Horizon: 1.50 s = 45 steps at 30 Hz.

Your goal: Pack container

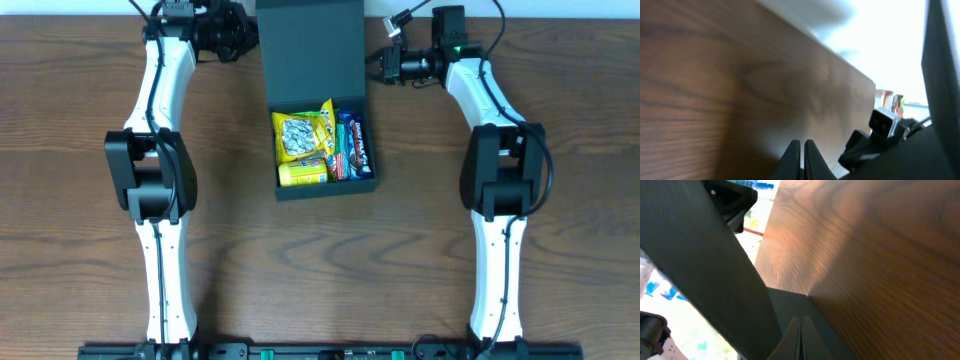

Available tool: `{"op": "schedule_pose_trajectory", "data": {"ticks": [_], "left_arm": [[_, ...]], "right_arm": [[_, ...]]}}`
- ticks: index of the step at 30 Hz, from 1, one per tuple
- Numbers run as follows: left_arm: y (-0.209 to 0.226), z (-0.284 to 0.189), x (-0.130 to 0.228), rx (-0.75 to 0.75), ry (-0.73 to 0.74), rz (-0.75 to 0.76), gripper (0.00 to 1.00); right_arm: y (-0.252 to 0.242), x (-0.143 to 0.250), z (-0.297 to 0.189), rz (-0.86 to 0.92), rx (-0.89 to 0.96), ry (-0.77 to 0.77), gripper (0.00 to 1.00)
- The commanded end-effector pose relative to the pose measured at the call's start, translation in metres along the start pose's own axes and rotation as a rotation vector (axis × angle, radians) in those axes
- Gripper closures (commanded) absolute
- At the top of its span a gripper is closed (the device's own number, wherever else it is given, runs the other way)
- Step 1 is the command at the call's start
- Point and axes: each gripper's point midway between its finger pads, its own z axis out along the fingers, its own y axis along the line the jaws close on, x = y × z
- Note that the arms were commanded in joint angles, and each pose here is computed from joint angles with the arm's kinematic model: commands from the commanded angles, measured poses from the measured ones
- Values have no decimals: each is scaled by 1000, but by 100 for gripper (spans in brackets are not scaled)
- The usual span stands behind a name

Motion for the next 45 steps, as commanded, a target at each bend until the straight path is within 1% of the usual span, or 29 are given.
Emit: {"op": "schedule_pose_trajectory", "data": {"ticks": [1,4,6,8,11,17,20,22,24,26,32,35,37,39,40,41,45], "left_arm": [[-36,-13,-2,49,-5,159,94],[-50,-19,2,50,3,224,94],[-60,-23,5,51,9,258,94],[-70,-28,10,49,20,304,94],[-82,-41,22,36,50,374,94],[-93,-64,42,2,93,476,94],[-84,-82,53,-114,115,506,94],[-77,-92,57,-193,122,511,94],[-77,-102,62,-230,128,532,94],[-82,-108,66,-229,132,546,94],[-87,-110,72,-241,140,551,94],[-82,-109,72,-286,136,532,94],[-73,-111,72,-357,128,487,94],[-50,-119,71,-515,104,394,94],[-42,-122,71,-561,99,365,94],[-36,-125,73,-592,106,336,94],[-17,-124,84,-635,154,270,94]], "right_arm": [[74,-30,-32,-192,-45,-52,99],[92,-33,-41,-234,8,-66,98],[100,-29,-47,-263,83,-59,98],[106,-18,-54,-299,190,-28,99],[121,0,-62,-364,268,35,99],[120,21,-78,-361,412,111,98],[126,37,-85,-382,434,168,99],[123,41,-92,-371,491,186,98],[118,41,-102,-365,567,193,99],[118,39,-109,-365,618,182,98],[110,24,-136,-299,826,104,98],[109,21,-141,-271,848,77,99],[106,21,-144,-254,852,70,98],[95,29,-143,-225,854,90,98],[90,33,-142,-211,854,103,98],[83,40,-140,-187,847,120,98],[56,70,-126,-85,812,178,98]]}}
